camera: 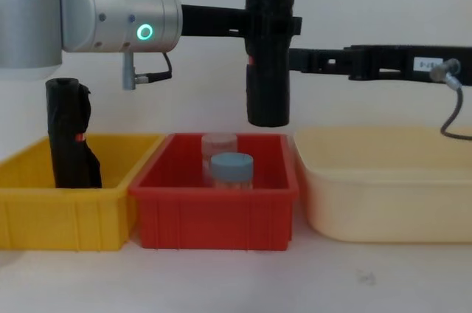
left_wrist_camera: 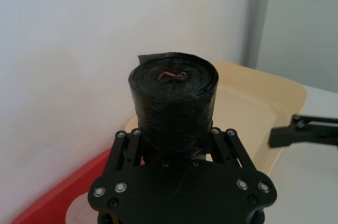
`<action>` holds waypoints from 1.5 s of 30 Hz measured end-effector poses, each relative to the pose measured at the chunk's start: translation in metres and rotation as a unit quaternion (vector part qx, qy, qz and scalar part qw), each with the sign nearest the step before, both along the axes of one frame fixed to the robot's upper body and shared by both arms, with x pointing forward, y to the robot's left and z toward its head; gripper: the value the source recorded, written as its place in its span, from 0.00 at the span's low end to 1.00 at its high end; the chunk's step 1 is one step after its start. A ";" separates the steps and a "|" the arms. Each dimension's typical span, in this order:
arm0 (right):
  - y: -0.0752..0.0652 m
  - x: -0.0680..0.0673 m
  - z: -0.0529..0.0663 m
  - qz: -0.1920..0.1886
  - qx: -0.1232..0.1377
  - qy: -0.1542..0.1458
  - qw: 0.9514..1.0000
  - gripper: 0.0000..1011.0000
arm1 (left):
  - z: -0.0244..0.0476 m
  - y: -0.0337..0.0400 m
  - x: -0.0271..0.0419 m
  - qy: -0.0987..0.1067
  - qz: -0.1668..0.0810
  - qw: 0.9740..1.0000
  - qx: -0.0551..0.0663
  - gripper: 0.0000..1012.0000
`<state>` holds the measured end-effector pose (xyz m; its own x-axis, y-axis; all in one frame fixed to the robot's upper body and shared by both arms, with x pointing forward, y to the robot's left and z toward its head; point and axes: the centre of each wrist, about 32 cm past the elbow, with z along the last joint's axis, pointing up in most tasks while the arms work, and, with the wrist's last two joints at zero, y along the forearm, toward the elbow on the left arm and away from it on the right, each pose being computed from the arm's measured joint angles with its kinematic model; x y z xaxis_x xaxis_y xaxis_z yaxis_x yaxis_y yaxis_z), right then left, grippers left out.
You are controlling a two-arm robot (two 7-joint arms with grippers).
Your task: Pick up the garbage bag with the one hand and transfer it to the other hand.
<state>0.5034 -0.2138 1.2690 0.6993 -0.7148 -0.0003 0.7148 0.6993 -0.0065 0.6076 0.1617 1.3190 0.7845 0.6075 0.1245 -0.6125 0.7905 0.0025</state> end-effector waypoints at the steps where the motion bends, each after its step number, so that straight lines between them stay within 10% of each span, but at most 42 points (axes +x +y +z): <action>1: 0.000 0.001 0.000 0.002 0.000 0.001 1.000 0.99 | 0.0004 -0.0004 0.0005 -0.001 -0.002 1.000 0.000 0.50; 22: 0.003 0.009 -0.017 0.008 0.006 0.031 0.999 0.99 | 0.0104 -0.0014 0.0113 -0.008 -0.046 0.999 0.011 0.50; 45: 0.015 0.021 -0.019 0.012 0.036 0.024 0.999 0.99 | 0.0025 -0.0086 0.0202 0.036 -0.103 0.994 -0.001 0.50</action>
